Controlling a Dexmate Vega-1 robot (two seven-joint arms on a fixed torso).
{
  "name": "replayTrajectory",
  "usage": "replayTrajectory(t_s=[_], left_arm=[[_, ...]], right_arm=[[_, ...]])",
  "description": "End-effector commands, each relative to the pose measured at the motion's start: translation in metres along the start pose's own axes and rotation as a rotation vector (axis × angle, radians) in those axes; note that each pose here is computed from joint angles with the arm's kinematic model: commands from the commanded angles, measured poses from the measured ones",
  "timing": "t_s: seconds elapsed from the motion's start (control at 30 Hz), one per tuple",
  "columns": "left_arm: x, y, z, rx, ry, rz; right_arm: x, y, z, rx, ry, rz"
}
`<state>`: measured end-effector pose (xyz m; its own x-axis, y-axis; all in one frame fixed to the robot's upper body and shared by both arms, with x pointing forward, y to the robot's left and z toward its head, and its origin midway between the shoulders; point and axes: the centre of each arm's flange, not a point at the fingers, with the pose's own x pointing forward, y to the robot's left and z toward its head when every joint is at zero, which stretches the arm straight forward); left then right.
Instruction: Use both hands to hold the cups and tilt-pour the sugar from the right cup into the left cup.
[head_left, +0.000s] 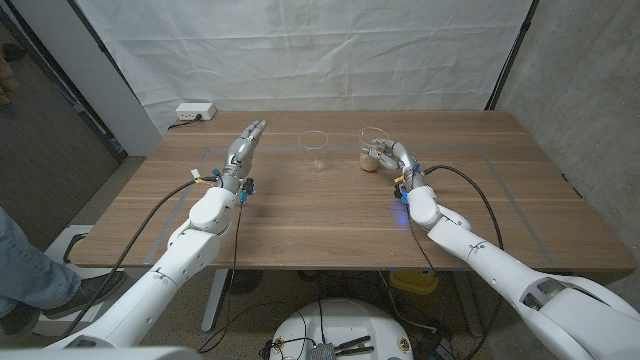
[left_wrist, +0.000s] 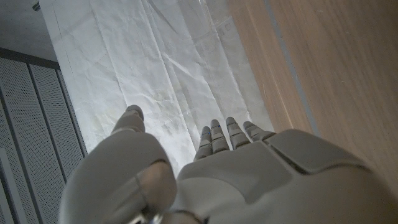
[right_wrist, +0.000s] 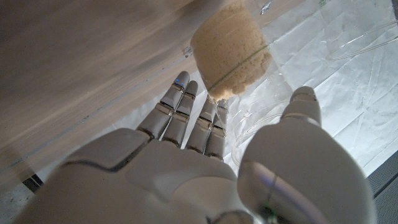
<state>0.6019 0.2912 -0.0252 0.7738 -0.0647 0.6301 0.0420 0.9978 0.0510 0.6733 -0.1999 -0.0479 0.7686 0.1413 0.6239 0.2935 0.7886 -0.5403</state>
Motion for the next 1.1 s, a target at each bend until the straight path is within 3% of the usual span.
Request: replayTrajectory(t_s=[0.03, 0.43, 1.1], left_arm=[[-0.002, -0.002, 0.003, 0.129, -0.028, 0.043], [-0.006, -0.007, 0.004, 0.361, -0.02, 0.044], [-0.001, -0.022, -0.001, 0.573, 0.038, 0.005]], right_arm=[[-0.006, -0.006, 0.004, 0.003, -0.007, -0.007], [-0.011, -0.008, 0.012, 0.012, -0.014, -0.008], [-0.016, -0.013, 0.024, -0.002, -0.026, -0.006]])
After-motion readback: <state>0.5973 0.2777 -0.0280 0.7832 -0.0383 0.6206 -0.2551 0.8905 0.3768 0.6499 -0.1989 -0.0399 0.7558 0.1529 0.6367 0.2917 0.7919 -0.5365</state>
